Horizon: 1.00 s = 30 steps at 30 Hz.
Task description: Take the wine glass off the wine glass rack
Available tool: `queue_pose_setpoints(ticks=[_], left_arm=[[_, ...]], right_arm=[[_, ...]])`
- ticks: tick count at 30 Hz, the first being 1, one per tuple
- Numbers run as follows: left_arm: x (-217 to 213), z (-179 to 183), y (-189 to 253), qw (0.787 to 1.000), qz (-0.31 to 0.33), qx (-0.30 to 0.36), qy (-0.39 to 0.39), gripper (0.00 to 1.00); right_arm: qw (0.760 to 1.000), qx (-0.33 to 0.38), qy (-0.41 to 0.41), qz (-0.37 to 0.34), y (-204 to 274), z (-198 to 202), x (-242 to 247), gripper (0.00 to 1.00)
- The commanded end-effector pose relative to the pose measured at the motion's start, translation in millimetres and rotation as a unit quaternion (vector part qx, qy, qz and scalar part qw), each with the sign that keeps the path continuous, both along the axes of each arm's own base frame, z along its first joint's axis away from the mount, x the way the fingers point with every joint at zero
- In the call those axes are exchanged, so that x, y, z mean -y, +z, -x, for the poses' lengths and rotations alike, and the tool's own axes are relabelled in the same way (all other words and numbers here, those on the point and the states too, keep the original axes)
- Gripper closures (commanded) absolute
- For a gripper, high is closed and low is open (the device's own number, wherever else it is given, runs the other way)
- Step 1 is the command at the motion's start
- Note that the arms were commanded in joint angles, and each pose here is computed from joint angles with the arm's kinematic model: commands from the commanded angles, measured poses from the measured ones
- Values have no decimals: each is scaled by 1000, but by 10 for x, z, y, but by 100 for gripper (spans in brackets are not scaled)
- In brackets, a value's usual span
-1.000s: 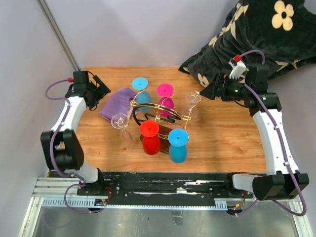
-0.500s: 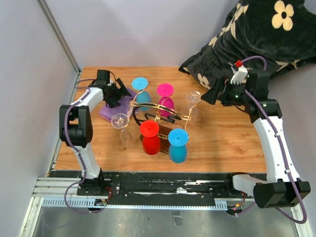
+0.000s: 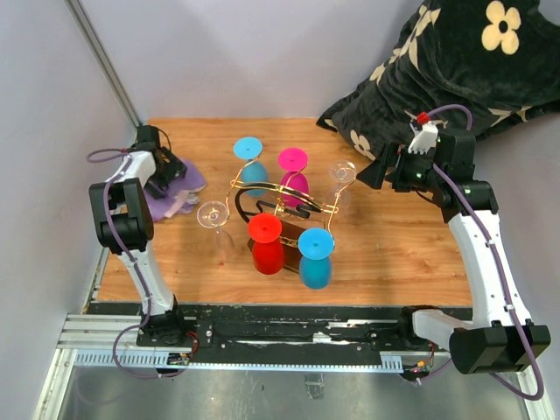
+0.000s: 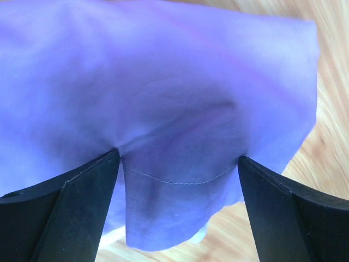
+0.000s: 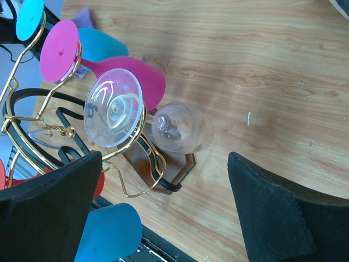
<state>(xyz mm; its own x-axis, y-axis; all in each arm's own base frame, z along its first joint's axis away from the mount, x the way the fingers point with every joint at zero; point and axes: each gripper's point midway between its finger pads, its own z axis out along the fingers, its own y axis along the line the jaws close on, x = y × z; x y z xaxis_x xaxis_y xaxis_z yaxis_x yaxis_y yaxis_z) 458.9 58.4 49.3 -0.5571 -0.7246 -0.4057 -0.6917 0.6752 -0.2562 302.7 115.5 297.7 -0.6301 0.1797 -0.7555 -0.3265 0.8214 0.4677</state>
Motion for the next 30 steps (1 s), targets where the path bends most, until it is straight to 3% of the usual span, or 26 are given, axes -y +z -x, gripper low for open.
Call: queue_pose_setpoints(ticks=[1, 5, 8, 12, 16, 21, 25, 30], left_arm=[[-426, 89, 373, 993, -100, 6, 54, 5], [170, 40, 531, 996, -72, 47, -20, 4], [494, 147, 252, 998, -3, 30, -50, 4], [585, 302, -95, 998, 21, -7, -63, 4], [380, 448, -357, 998, 1, -48, -50, 2], [-286, 529, -364, 998, -17, -51, 29, 3], [-545, 465, 83, 997, -56, 3, 57, 2], [-354, 288, 581, 995, -15, 93, 39, 5]], right_arm=[[1000, 15, 5, -15, 70, -20, -9, 2], [1000, 13, 3, -19, 36, -13, -11, 2], [1000, 13, 4, -16, 30, 1, -7, 2], [1000, 10, 9, -17, 60, 12, -18, 2], [999, 12, 18, -31, 140, -6, -67, 2], [999, 13, 25, -46, 212, -73, -116, 10], [997, 12, 33, -70, 185, -177, -183, 28], [995, 8, 38, -97, 106, -285, -249, 45]])
